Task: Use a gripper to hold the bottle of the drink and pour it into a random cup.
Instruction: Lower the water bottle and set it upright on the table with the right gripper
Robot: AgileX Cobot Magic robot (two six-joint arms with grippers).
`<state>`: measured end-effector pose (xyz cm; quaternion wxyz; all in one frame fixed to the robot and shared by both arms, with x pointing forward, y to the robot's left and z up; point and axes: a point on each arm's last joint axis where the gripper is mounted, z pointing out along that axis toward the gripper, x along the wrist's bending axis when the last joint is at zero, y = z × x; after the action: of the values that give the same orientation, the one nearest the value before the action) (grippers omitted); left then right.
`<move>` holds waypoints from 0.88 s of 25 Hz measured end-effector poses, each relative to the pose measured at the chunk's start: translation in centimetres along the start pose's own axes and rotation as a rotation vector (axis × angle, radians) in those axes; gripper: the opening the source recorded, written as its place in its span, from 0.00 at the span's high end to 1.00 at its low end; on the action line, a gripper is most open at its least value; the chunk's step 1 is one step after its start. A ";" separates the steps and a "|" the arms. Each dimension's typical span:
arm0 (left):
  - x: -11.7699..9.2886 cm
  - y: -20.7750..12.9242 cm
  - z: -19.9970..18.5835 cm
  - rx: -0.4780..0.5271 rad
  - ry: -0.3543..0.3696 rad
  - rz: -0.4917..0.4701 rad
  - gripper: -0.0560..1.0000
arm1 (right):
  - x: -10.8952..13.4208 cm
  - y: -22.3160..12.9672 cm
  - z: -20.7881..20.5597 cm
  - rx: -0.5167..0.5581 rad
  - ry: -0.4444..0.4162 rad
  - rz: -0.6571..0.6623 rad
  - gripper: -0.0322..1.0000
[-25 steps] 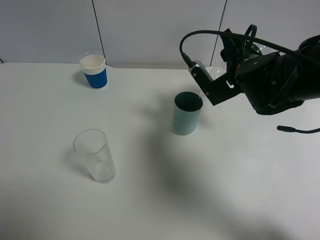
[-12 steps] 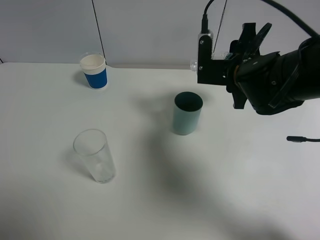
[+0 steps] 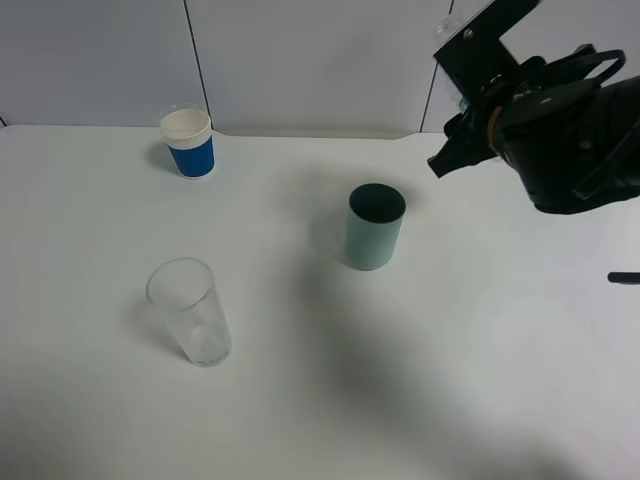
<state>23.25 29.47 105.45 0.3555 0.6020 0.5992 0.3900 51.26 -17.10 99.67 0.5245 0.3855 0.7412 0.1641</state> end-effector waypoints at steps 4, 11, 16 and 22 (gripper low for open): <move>0.0 0.0 0.0 0.000 0.000 0.000 0.01 | -2.2 0.3 -1.0 -0.015 0.007 0.139 0.41; 0.0 0.0 0.0 0.000 0.000 0.000 0.01 | -4.9 -0.1 -2.3 -0.001 0.123 0.203 0.41; 0.0 0.0 0.0 0.000 0.000 0.000 0.01 | -5.4 -0.1 -3.1 -0.039 0.288 0.159 0.41; 0.0 0.0 0.0 0.000 0.000 0.000 0.01 | -5.6 0.5 -3.4 -0.137 0.407 0.196 0.41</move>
<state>23.25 29.47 105.45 0.3555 0.6020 0.5992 0.3900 49.25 -20.37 104.93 0.3708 0.3783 0.7777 0.3386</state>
